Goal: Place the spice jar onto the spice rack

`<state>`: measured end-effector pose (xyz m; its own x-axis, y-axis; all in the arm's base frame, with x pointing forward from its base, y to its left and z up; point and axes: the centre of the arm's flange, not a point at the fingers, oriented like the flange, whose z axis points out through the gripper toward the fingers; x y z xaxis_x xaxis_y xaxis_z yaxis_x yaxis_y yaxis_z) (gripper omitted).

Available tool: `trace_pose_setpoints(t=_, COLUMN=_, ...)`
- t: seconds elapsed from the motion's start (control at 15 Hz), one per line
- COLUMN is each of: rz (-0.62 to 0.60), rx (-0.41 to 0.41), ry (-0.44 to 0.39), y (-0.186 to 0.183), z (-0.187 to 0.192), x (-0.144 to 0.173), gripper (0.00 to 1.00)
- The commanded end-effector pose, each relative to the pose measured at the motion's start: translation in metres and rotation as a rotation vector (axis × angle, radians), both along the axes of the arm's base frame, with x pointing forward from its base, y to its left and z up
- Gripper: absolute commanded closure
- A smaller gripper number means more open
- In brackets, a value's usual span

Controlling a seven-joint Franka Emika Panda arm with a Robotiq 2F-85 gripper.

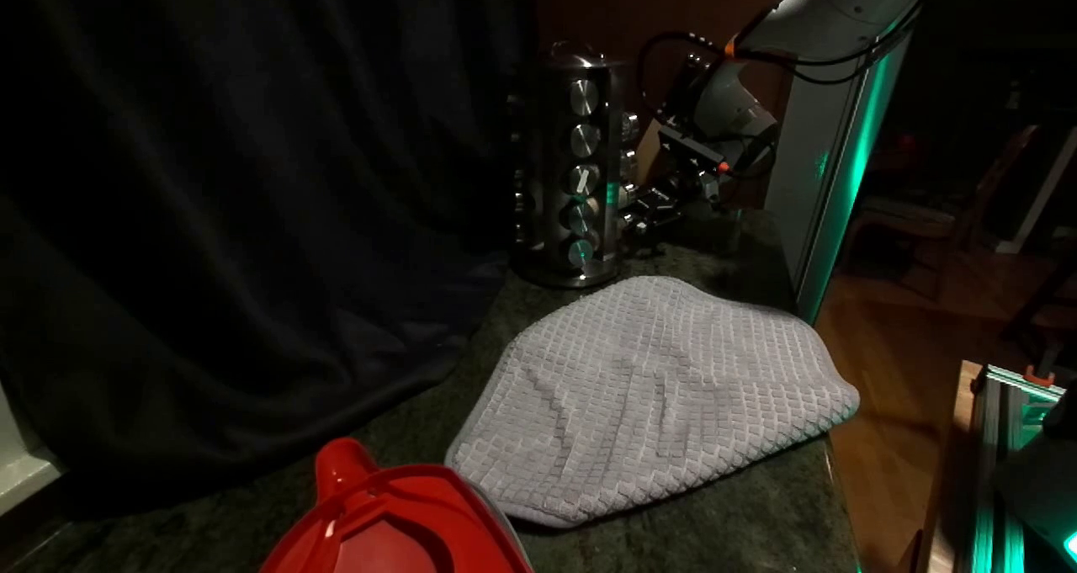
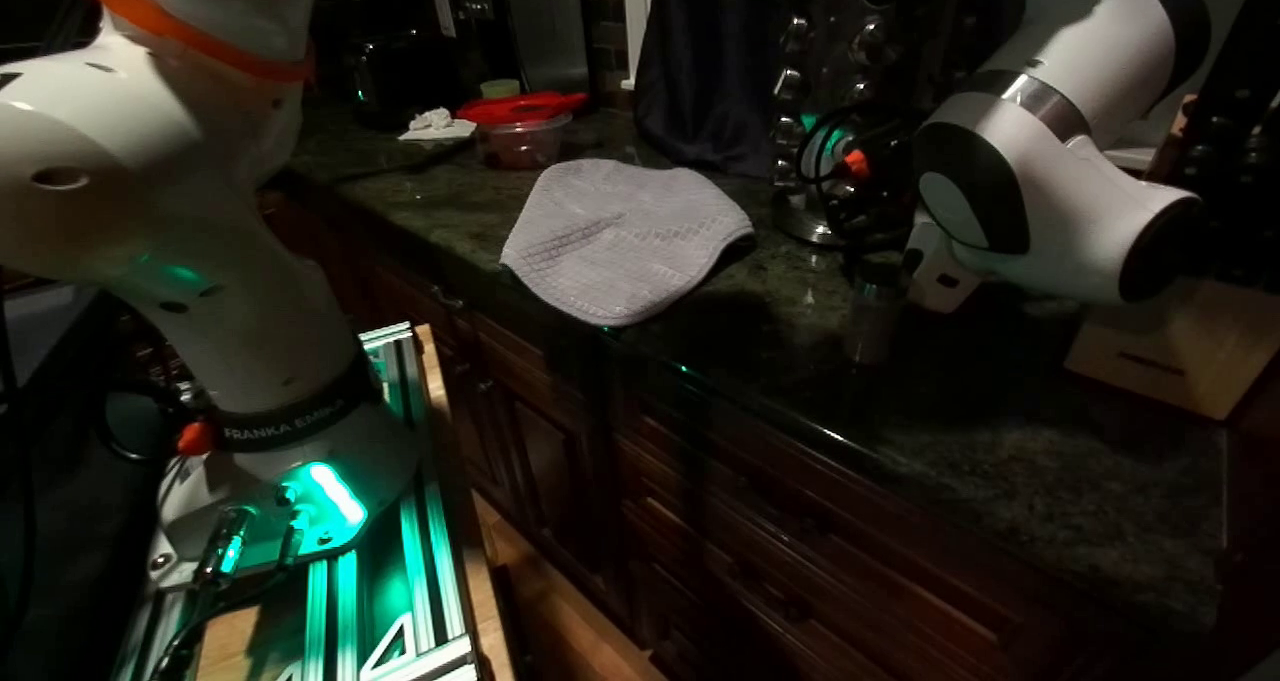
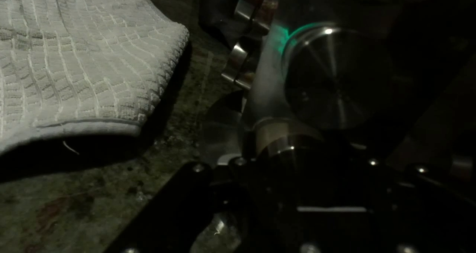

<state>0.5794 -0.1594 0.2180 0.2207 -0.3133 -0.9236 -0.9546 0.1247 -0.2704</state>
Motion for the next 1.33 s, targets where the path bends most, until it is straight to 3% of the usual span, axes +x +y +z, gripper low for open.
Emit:
trace_pose_setpoints(t=0.0, rz=-0.007, rx=0.009, ry=-0.003, y=0.005, z=0.006, x=0.000, gripper=0.76)
trace_pose_setpoints(t=0.2, rz=-0.002, rx=-0.007, ry=-0.009, y=0.004, z=0.010, x=0.000, gripper=0.74)
trace_pose_setpoints(t=0.27, rz=0.000, rx=-0.012, ry=-0.010, y=0.003, z=0.011, x=0.000, gripper=0.62)
trace_pose_setpoints(t=0.33, rz=0.000, rx=-0.018, ry=-0.010, y=0.003, z=0.011, x=0.000, gripper=0.31)
trace_pose_setpoints(t=0.6, rz=0.002, rx=-0.033, ry=-0.025, y=0.003, z=0.020, x=0.002, gripper=0.03)
trace_pose_setpoints(t=1.27, rz=0.035, rx=-0.092, ry=-0.010, y=0.005, z=0.028, x=-0.001, gripper=0.00)
